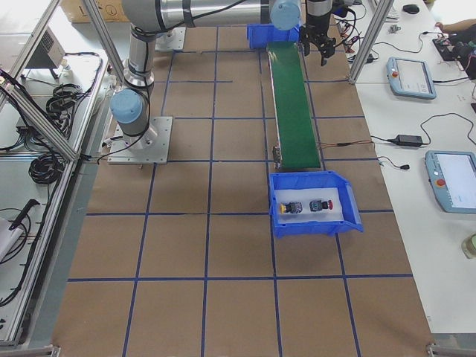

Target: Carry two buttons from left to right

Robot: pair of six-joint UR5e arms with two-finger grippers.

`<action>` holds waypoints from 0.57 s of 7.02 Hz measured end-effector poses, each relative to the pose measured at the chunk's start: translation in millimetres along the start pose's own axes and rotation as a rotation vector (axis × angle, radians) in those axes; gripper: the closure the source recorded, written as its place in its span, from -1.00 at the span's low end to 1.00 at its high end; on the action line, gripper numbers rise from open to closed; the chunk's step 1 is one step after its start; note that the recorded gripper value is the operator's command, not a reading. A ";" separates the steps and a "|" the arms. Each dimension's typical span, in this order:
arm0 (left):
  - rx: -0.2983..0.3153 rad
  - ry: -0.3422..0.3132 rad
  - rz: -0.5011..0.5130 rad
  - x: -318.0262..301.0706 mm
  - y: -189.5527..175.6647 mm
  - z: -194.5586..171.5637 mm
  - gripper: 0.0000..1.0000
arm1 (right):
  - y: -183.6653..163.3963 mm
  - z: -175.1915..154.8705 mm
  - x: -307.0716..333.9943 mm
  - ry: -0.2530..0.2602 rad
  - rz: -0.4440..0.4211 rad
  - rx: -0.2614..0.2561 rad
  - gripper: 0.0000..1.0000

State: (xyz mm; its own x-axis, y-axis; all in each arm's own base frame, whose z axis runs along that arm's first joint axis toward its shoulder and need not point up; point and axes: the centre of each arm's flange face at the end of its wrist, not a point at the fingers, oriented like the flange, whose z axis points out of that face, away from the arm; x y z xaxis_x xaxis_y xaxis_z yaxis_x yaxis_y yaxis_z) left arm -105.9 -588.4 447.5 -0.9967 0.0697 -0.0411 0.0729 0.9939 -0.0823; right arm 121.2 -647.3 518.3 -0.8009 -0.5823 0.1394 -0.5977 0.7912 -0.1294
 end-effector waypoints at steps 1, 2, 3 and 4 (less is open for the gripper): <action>0.004 -0.003 -0.003 -0.7 -1.4 0.9 -1.00 | 15.1 -5.4 -28.4 -0.013 0.003 -0.013 -0.80; 0.002 -0.008 -0.007 -1.6 0.1 -0.9 -1.00 | 38.1 -7.6 -49.6 -0.032 0.046 -0.042 -0.87; -0.014 -0.010 -0.011 -2.3 4.4 -4.0 -1.00 | 63.2 -9.1 -64.5 -0.058 0.136 -0.095 -0.99; -0.036 -0.009 -0.015 -2.1 10.9 -8.7 -1.00 | 84.3 -9.9 -70.1 -0.083 0.244 -0.164 -1.00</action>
State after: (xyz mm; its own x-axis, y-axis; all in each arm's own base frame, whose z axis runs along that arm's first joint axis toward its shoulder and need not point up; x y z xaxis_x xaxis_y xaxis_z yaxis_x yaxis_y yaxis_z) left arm -103.3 -576.9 455.4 -0.9973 0.0546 -0.0494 0.0569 0.9973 -0.0473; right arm 127.3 -537.9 507.3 -0.9243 -0.3793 0.0420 -0.3792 0.9253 0.0118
